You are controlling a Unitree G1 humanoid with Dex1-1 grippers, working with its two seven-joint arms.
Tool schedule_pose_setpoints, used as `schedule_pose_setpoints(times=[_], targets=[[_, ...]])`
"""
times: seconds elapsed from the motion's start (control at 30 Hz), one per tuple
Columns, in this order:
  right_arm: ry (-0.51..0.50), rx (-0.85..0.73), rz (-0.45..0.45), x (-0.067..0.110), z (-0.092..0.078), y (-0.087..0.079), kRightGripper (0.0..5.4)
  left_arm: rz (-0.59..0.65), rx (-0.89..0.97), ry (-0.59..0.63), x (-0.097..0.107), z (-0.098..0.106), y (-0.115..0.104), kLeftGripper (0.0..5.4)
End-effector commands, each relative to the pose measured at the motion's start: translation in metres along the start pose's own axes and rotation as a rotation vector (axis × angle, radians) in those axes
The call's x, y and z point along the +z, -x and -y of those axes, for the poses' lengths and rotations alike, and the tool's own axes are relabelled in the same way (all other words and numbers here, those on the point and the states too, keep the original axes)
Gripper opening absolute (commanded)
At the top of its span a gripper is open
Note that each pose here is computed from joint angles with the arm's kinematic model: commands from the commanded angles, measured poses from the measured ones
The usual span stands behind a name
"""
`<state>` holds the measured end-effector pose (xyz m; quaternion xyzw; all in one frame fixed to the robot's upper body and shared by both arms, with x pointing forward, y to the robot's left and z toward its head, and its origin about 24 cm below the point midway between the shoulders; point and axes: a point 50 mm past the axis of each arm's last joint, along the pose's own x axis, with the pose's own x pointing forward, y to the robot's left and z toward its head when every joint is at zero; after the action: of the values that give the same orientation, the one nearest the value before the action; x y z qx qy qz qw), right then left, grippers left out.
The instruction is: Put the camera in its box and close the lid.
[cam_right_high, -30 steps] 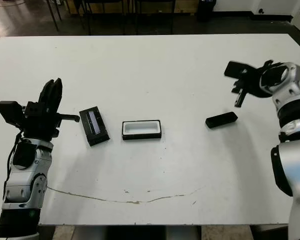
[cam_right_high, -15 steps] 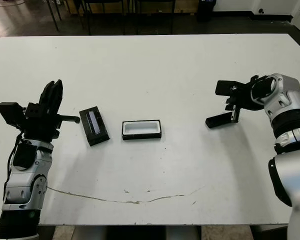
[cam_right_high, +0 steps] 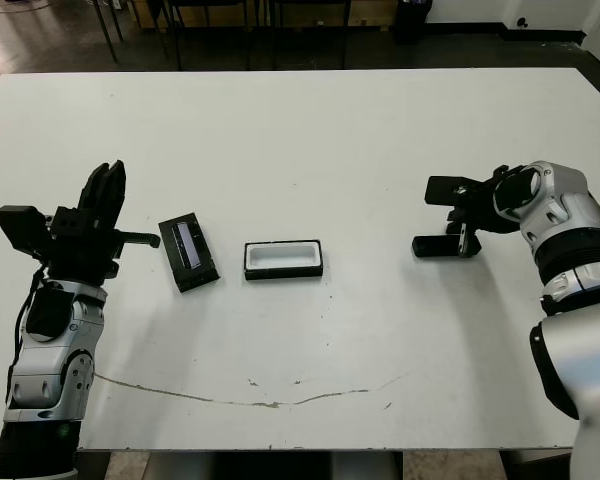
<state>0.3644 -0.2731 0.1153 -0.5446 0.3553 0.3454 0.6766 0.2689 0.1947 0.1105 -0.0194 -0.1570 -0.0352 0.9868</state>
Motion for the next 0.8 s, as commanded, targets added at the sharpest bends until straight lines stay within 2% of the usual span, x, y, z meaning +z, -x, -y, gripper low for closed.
schedule_pose_setpoints(times=[0.03, 0.27, 0.47, 0.8], targets=[[0.015, 0.059, -0.018, -0.003, -0.014, -0.011, 0.0, -0.028, 0.007, -0.016, -0.005, -0.003, 0.005, 0.01], [-0.003, 0.095, -0.025, -0.012, -0.015, -0.005, 0.0, -0.026, 0.007, -0.029, -0.005, -0.004, 0.005, 0.01], [-0.008, 0.133, 0.031, -0.018, -0.018, 0.008, 0.0, -0.023, 0.014, -0.022, -0.004, -0.005, 0.005, 0.01], [-0.001, 0.169, 0.035, -0.021, -0.037, 0.023, 0.0, -0.021, 0.017, -0.037, -0.003, -0.008, 0.006, 0.01]])
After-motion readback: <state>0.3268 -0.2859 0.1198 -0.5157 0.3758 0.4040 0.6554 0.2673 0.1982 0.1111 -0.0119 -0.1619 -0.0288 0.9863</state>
